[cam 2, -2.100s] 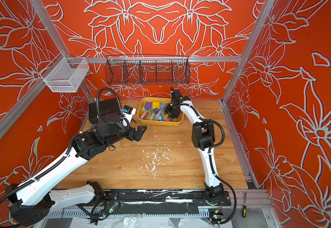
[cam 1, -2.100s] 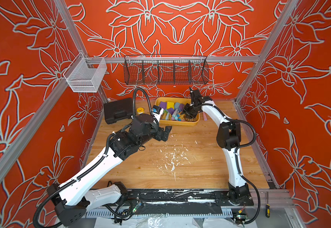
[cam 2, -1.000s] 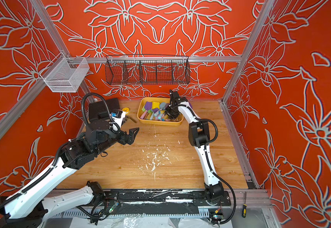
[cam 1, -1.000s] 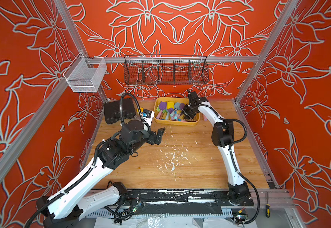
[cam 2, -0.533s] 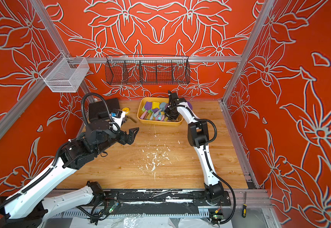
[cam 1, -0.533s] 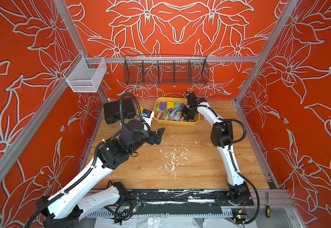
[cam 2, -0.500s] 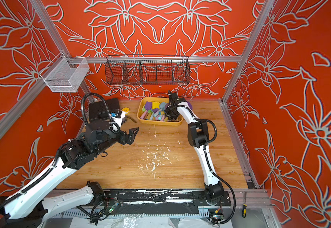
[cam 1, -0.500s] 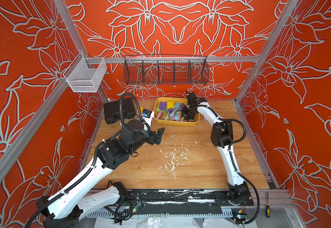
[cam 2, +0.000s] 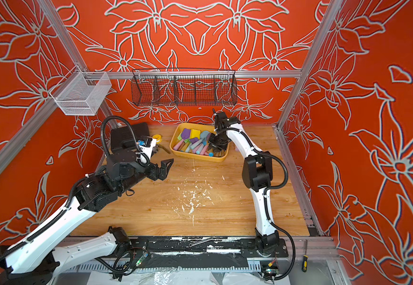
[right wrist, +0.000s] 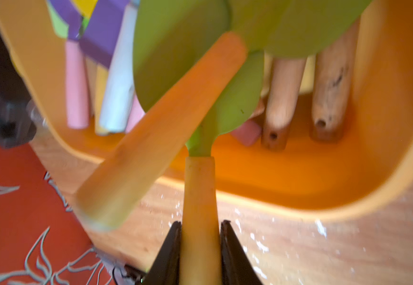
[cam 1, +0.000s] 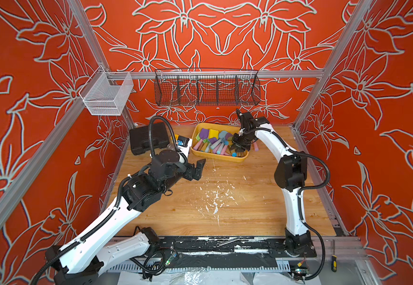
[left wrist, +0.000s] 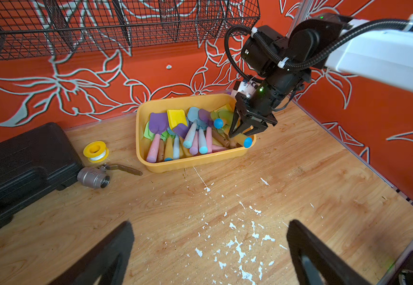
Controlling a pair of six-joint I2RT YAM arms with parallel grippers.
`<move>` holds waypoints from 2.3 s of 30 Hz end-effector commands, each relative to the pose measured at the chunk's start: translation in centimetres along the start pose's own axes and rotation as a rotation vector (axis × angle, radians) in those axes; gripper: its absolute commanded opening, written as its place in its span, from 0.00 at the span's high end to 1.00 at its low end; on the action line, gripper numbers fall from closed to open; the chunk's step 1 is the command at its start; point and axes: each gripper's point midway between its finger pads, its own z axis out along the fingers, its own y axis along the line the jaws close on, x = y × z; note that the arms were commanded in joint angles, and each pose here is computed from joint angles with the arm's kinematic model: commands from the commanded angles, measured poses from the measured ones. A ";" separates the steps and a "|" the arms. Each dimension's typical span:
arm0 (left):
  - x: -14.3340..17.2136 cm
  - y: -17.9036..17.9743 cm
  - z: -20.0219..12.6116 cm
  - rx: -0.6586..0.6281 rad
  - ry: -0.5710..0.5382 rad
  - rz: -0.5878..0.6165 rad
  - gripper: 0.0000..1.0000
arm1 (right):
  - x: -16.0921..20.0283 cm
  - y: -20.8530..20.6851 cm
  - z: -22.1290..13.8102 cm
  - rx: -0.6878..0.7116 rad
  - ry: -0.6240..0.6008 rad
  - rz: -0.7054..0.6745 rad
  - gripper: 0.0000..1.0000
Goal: Take the shovel out of the storage box
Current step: Pick up the shovel from the storage box, then place the shovel at the center of the board.
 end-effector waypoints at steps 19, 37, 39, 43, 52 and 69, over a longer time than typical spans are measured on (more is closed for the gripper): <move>-0.6 -1.4 2.1 0.054 -0.008 -0.012 0.03 | 3.6 3.4 -5.0 -0.231 0.055 -0.082 1.00; -0.3 -1.4 2.8 0.044 0.008 -0.009 0.03 | -0.6 1.0 -7.6 -0.091 -0.228 -0.313 1.00; -0.2 -1.5 3.0 0.046 0.014 -0.005 0.03 | -1.8 -1.1 -8.5 -0.046 -0.284 -0.315 1.00; -0.3 -1.9 3.4 0.060 0.024 0.001 0.03 | -4.1 -6.3 -10.1 0.058 -0.379 -0.314 1.00; -0.4 -2.8 4.5 0.091 0.055 0.026 0.03 | -7.2 -12.1 -10.1 0.243 -0.520 -0.599 1.00; 0.5 -4.2 7.4 0.114 0.175 0.034 0.03 | -17.2 -20.2 -4.0 0.313 -0.459 -0.397 1.00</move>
